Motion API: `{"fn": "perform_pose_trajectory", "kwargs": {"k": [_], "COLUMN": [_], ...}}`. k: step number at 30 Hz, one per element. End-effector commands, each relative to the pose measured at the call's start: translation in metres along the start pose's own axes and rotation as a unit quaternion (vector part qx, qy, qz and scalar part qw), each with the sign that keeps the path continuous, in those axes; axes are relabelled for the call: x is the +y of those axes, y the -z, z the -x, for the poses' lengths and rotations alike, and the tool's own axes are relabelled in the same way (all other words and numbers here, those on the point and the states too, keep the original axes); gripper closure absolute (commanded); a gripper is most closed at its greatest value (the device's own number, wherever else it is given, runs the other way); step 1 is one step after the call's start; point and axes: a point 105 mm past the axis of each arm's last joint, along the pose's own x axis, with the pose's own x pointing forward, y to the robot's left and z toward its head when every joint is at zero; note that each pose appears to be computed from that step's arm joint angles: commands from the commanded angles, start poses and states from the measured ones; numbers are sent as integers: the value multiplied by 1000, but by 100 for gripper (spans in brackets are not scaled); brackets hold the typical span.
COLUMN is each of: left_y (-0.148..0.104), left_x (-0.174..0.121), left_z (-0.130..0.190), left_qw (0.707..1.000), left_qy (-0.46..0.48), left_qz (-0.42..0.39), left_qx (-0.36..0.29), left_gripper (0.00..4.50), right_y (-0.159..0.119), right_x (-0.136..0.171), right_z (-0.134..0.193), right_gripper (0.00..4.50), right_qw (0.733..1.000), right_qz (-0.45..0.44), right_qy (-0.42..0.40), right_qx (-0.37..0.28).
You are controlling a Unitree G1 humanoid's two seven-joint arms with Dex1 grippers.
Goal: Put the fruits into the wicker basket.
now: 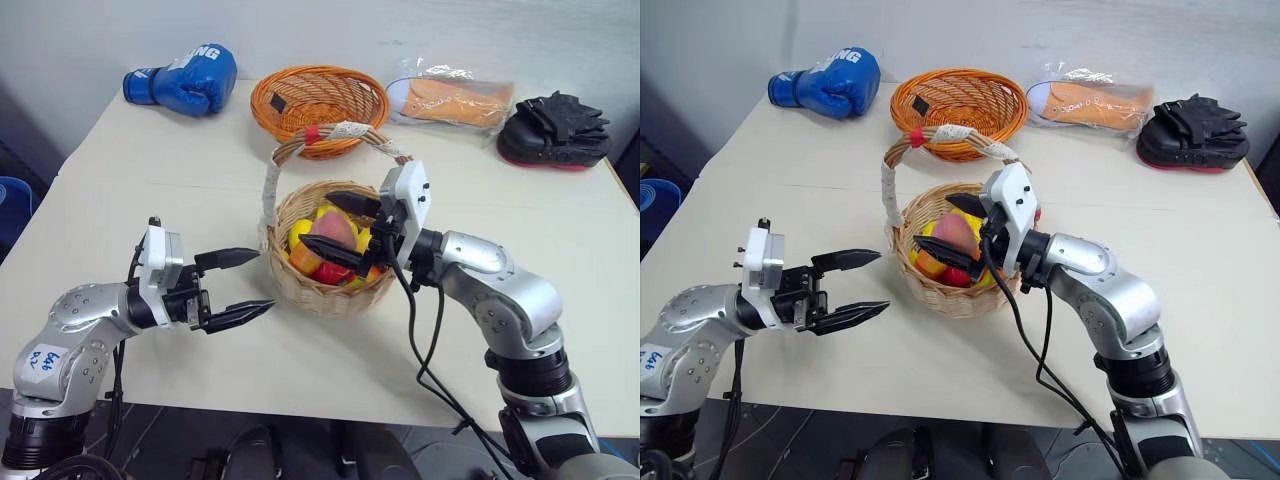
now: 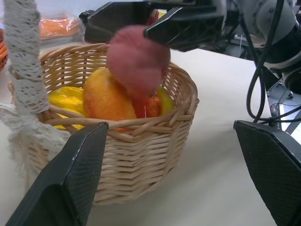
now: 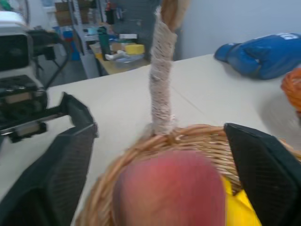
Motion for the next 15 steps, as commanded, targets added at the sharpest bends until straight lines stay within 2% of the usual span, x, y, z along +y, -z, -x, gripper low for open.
{"fn": "perform_pose_trajectory", "kwargs": {"k": [1,4,9,13,15], "left_y": [-10,-10,-15,-23,-25], "left_x": [-9,-10,-6,-4,-4], "left_z": [-1,1,7,7,5], "left_qw": [1000,1000,999,999,999], "left_qy": [7,1,-21,-29,-25], "left_qz": [-12,-10,-10,-9,-9], "left_qx": [-14,-15,-26,-37,-38], "left_gripper": [0,0,0,0,0], "right_y": [-11,-18,-13,-11,-11], "right_x": [10,23,9,-29,-45], "right_z": [22,57,108,141,145], "right_gripper": [7,7,7,7,7], "right_qw": [999,995,999,999,998], "right_qz": [9,-17,-24,19,31], "right_qy": [-35,-77,-30,36,50], "right_qx": [-31,-59,-10,32,33]}}
